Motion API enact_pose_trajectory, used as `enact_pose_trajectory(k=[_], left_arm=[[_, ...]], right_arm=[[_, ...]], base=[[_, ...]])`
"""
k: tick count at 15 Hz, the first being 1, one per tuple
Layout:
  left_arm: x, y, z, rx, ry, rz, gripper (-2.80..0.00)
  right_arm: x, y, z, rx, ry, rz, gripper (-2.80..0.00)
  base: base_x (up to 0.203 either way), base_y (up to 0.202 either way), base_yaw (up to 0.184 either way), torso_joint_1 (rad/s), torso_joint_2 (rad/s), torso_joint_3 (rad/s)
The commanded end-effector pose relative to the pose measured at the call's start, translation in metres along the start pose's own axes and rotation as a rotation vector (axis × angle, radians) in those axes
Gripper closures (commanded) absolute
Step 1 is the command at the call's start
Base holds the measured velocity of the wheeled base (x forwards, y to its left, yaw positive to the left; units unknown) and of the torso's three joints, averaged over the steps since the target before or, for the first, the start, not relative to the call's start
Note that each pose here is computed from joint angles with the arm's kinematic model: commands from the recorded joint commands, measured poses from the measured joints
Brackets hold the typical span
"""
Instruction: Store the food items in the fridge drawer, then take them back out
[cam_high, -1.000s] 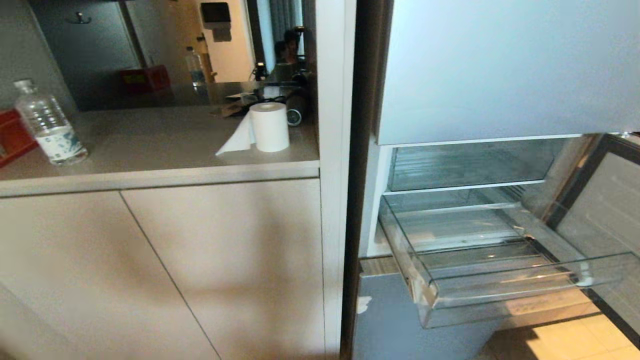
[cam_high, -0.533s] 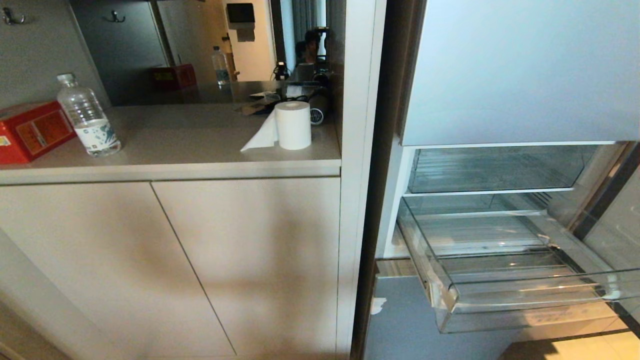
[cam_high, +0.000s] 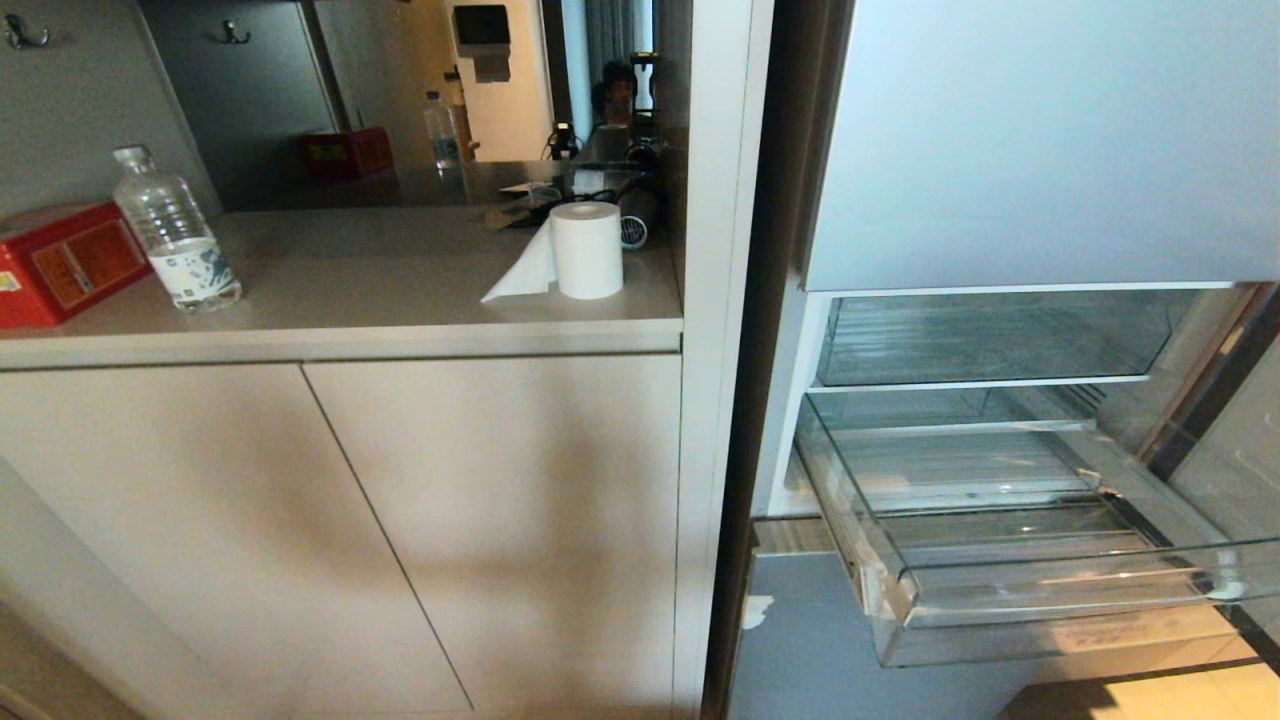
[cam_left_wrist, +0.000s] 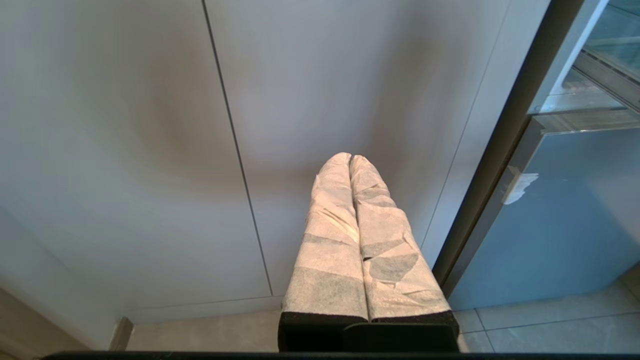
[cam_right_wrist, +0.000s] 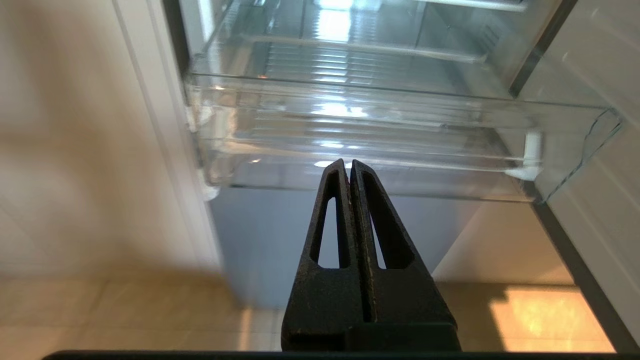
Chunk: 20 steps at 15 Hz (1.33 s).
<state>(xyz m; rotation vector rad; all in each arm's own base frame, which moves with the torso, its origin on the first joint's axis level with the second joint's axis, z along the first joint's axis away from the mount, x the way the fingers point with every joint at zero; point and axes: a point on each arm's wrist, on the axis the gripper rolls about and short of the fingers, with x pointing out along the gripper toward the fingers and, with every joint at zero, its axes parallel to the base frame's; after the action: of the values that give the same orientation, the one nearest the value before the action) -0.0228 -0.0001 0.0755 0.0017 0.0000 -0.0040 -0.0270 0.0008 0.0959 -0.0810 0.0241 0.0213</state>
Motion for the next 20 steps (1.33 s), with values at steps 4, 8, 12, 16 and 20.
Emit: enact_pose_trajectory(k=[4, 8, 12, 16, 20], left_arm=[[0.000, 0.000, 0.000, 0.000, 0.002, -0.001, 0.00], [0.000, 0.000, 0.000, 0.000, 0.002, -0.001, 0.00], [0.000, 0.000, 0.000, 0.000, 0.002, -0.001, 0.00], [0.000, 0.000, 0.000, 0.000, 0.002, -0.001, 0.00], [0.000, 0.000, 0.000, 0.000, 0.002, -0.001, 0.00]], right_arm=[[0.049, -0.006, 0.067, 0.101, 0.406, 0.075, 0.00], [0.127, -0.007, 0.076, 0.164, 0.754, 0.134, 0.00], [0.192, -0.001, 0.060, 0.192, 0.987, 0.195, 0.00], [0.242, 0.006, 0.043, 0.188, 1.110, 0.225, 0.00], [0.288, 0.010, 0.028, 0.187, 1.128, 0.225, 0.00]], base=[[0.000, 0.000, 0.000, 0.000, 0.00, 0.000], [0.000, 0.000, 0.000, 0.000, 0.00, 0.000], [0.000, 0.000, 0.000, 0.000, 0.00, 0.000], [0.000, 0.000, 0.000, 0.000, 0.00, 0.000], [0.000, 0.000, 0.000, 0.000, 0.00, 0.000]])
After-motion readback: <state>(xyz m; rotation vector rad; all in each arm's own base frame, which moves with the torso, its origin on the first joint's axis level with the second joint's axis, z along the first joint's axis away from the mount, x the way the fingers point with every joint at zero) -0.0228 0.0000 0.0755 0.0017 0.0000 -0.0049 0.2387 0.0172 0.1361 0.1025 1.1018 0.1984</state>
